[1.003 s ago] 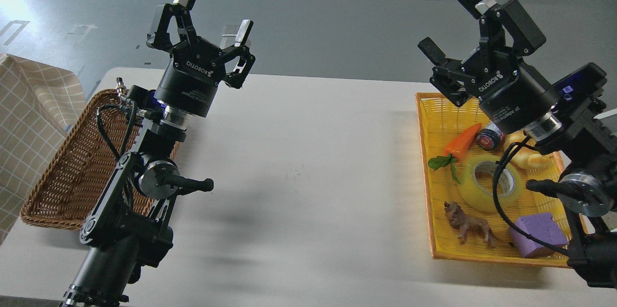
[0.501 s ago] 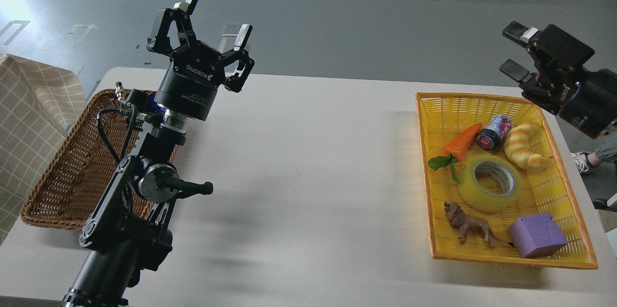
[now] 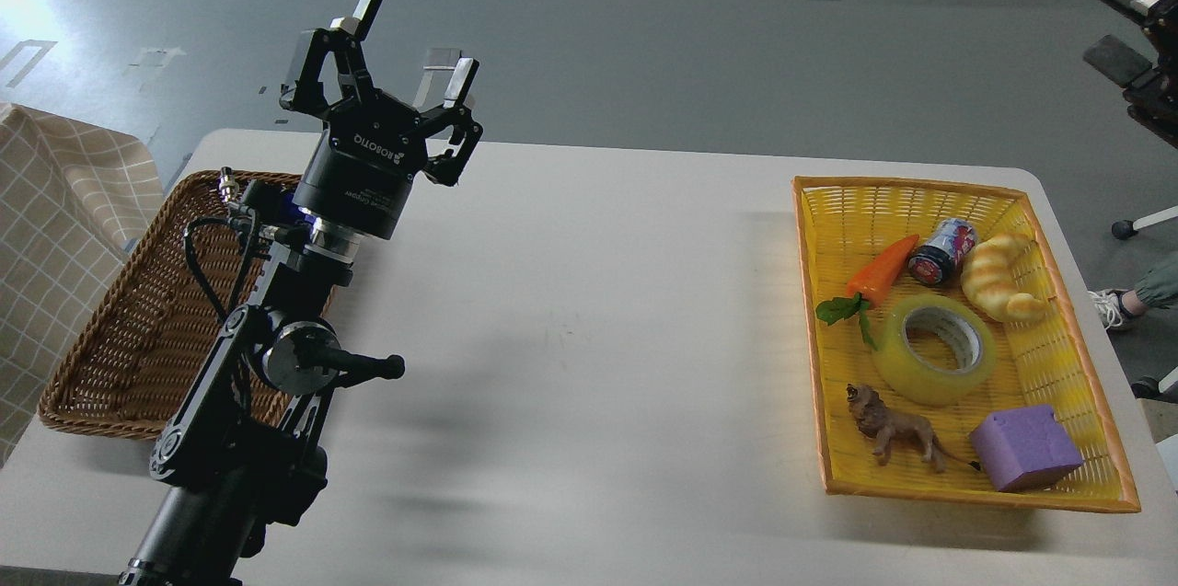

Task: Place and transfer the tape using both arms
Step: 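Move the right gripper down toward the yellow tape roll in the tray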

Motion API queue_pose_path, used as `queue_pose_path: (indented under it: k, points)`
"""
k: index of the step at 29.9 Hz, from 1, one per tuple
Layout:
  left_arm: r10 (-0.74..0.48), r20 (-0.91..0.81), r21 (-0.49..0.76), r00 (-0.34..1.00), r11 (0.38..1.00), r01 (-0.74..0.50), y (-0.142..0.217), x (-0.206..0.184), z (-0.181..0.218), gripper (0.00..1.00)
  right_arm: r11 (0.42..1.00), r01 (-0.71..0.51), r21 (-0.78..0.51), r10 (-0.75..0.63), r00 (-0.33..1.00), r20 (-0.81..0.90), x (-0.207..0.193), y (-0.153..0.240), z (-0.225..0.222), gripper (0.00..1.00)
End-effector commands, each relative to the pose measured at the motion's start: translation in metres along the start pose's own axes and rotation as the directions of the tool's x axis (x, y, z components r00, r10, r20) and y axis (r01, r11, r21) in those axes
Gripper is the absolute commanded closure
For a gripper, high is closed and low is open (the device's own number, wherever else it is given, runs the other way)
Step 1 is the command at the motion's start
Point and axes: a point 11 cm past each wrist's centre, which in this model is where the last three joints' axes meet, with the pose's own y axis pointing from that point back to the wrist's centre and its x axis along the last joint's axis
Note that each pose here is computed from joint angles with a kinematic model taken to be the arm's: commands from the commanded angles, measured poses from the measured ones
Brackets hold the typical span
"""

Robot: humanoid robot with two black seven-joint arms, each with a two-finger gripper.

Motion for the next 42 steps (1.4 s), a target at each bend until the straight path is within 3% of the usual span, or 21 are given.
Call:
queue_pose_path:
  k: [1, 7, 11, 14, 22, 27, 33, 42]
  points:
    - [0.005, 0.0, -0.006, 1.0, 1.0, -0.005, 0.0, 0.002, 0.002, 0.02, 0.993, -0.009, 0.115, 0.008, 1.0, 0.012, -0.009, 0.002, -0.023, 0.0]
    - [0.01, 0.001, -0.002, 1.0, 1.0, -0.01, 0.002, 0.003, 0.001, 0.02, 0.996, -0.057, 0.066, 0.053, 0.997, 0.064, -0.018, 0.026, -0.008, 0.0]
    - [0.006, 0.001, -0.005, 1.0, 1.0, -0.006, 0.0, 0.002, 0.002, 0.02, 1.0, -0.02, 0.024, 0.02, 1.0, 0.007, -0.012, 0.028, -0.009, 0.0]
    - [0.008, 0.0, -0.007, 1.0, 1.0, -0.008, 0.001, 0.003, 0.002, 0.02, 0.996, 0.042, -0.077, -0.047, 0.996, -0.072, -0.007, 0.032, -0.005, 0.02]
    - [0.023, -0.002, 0.009, 1.0, 1.0, -0.023, 0.007, 0.005, -0.002, 0.02, 0.936, 0.08, -0.342, -0.181, 0.945, -0.273, -0.015, 0.034, 0.025, 0.02]
    - [0.022, -0.003, 0.015, 1.0, 1.0, -0.022, 0.007, 0.005, -0.004, 0.02, 0.865, 0.157, -0.476, -0.363, 0.85, -0.38, -0.052, 0.03, 0.06, 0.01]
    - [0.04, -0.005, 0.024, 0.999, 0.999, -0.04, 0.015, 0.008, -0.007, 0.02, 0.855, 0.165, -0.491, -0.401, 0.811, -0.427, -0.085, 0.021, 0.075, 0.01]
    - [0.056, -0.009, 0.034, 0.998, 0.998, -0.055, 0.022, 0.011, -0.01, 0.02, 0.825, 0.121, -0.551, -0.431, 0.766, -0.477, -0.097, 0.021, 0.095, 0.02]
